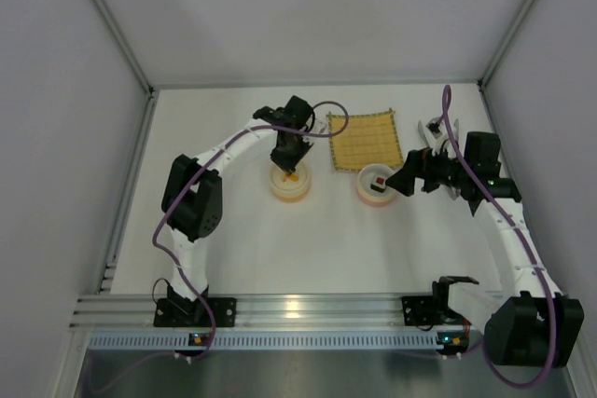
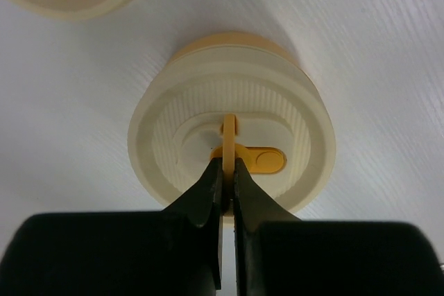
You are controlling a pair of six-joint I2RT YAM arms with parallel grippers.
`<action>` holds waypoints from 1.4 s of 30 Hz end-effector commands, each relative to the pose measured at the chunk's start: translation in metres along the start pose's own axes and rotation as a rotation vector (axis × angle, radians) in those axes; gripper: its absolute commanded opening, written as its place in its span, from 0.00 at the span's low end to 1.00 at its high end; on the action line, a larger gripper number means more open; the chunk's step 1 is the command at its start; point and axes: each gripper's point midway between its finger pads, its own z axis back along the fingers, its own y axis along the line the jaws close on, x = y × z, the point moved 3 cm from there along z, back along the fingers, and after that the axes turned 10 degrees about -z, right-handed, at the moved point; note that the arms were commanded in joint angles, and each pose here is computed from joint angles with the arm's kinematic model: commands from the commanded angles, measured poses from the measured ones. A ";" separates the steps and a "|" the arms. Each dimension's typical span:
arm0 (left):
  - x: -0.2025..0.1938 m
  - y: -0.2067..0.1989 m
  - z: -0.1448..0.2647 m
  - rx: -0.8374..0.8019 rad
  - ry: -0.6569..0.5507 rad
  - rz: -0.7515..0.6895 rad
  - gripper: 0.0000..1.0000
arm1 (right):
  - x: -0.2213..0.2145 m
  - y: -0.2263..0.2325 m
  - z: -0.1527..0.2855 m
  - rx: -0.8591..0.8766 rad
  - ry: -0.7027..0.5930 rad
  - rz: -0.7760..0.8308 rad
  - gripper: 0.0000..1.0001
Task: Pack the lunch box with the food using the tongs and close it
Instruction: Close the box lid on the packing box, then screw the box lid onto the packing box.
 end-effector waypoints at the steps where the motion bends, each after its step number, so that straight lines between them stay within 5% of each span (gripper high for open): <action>1: -0.006 -0.019 0.002 -0.150 -0.018 -0.159 0.00 | 0.013 0.001 0.002 0.016 -0.046 0.034 0.99; 25: -0.114 -0.036 -0.026 -0.455 0.167 -0.848 0.00 | 0.012 0.003 0.005 0.013 -0.047 0.046 0.99; 30: -0.123 -0.036 -0.022 -0.462 0.161 -0.901 0.01 | 0.013 0.003 0.006 0.013 -0.049 0.045 0.99; 42: -0.109 -0.034 -0.004 -0.412 0.089 -0.894 0.22 | 0.013 0.005 0.008 0.013 -0.056 0.050 0.99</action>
